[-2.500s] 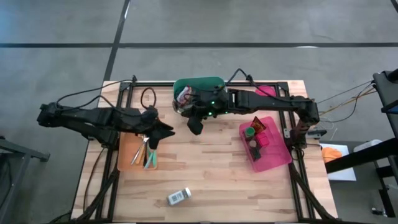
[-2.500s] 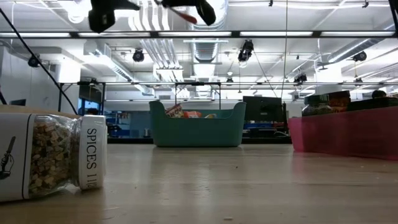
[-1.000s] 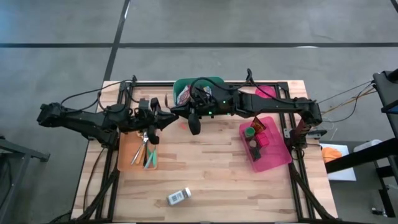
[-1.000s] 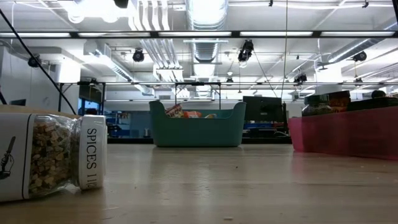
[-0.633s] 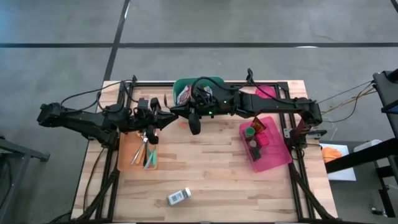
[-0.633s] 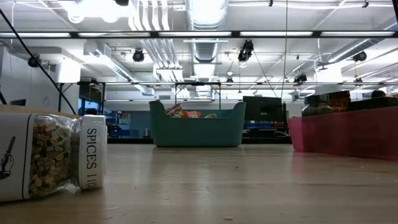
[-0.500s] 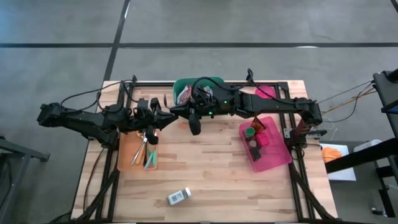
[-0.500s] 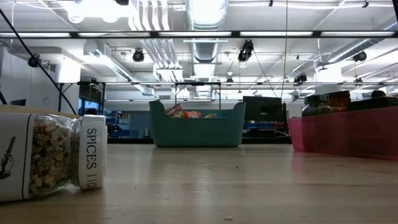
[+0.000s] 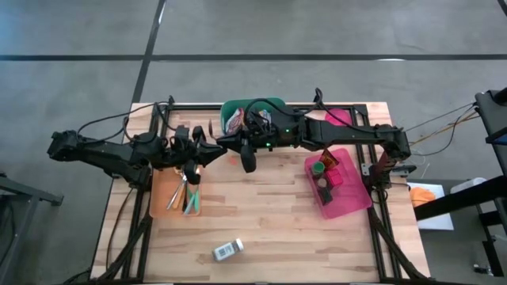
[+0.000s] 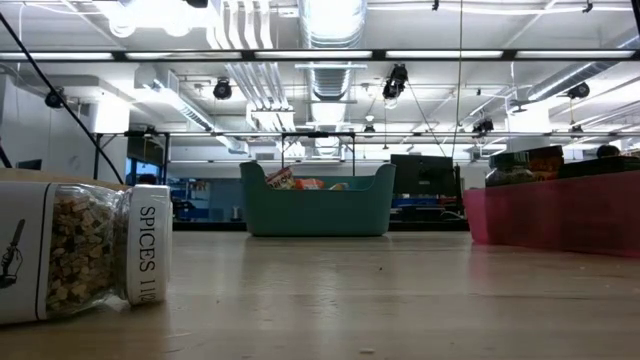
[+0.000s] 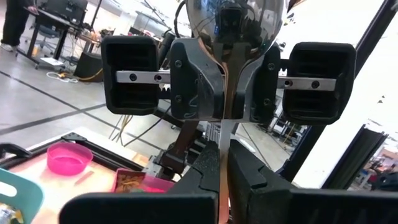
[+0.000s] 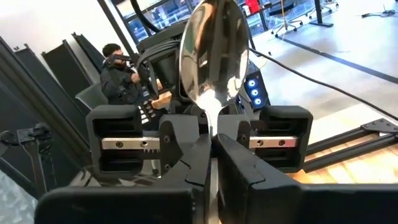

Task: Pick & Place Food Item
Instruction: Put the orange spoon into the orange bin

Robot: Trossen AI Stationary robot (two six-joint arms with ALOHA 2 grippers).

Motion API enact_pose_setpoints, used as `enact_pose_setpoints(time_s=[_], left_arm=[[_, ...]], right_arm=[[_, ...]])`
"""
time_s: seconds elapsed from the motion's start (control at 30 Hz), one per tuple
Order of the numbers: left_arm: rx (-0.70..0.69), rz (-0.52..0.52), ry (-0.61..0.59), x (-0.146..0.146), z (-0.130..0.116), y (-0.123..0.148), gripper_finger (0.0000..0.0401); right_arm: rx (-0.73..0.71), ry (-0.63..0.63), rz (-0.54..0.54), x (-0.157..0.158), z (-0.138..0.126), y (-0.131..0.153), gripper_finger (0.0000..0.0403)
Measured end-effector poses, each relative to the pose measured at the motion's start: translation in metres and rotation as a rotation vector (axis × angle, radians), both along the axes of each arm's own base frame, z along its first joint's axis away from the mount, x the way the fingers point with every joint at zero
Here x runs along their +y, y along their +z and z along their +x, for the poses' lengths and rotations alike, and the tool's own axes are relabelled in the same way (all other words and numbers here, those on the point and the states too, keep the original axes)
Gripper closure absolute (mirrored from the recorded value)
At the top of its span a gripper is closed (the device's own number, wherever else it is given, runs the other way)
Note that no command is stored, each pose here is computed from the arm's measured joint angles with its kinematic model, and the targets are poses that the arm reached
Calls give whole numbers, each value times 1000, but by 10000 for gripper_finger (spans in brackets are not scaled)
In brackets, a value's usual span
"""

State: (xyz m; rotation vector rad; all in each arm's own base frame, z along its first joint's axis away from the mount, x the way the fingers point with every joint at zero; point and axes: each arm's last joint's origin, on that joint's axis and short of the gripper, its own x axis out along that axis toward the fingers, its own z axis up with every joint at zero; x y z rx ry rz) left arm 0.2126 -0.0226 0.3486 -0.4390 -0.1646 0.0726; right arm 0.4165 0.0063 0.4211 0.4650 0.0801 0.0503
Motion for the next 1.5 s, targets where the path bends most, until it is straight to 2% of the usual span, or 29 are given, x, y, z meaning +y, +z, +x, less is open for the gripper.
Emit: enact_pose_setpoints(time_s=[0.1, 0.3, 0.43, 0.57, 0.73, 0.83, 1.03, 1.2, 1.33, 1.43, 1.5], left_arm=[[-1, -15, -3, 0, 0, 0, 401], [-5, -40, -5, 0, -2, 1, 401], [-2, -70, -8, 1, -6, 2, 401], [20, -131, -9, 2, -17, 3, 401], [114, -219, -2, 6, -41, 0, 401], [246, -266, 17, 8, -60, -3, 401], [678, -379, 121, 13, -94, -11, 401], [964, -443, 185, 13, -103, -24, 401], [1117, -496, 204, 10, -97, -44, 401], [1192, -546, 225, 8, -93, -62, 401], [1242, -577, 240, 8, -93, -75, 401]], right_arm=[[0, 2, -7, 0, 0, 0, 358], [-1, 13, -12, 1, 0, 0, 260], [-1, 12, -12, 1, 0, 0, 209], [0, 1, -11, -1, 0, 0, 182], [14, -3, -11, -1, 0, -1, 174], [52, -3, -11, -1, -1, -4, 174], [207, 8, -19, -1, -5, -18, 174], [338, 63, -25, 1, -9, -30, 174], [392, 144, -161, 9, -12, -37, 174], [422, 212, -284, 19, -15, -43, 174], [448, 248, -328, 25, -16, -50, 174]])
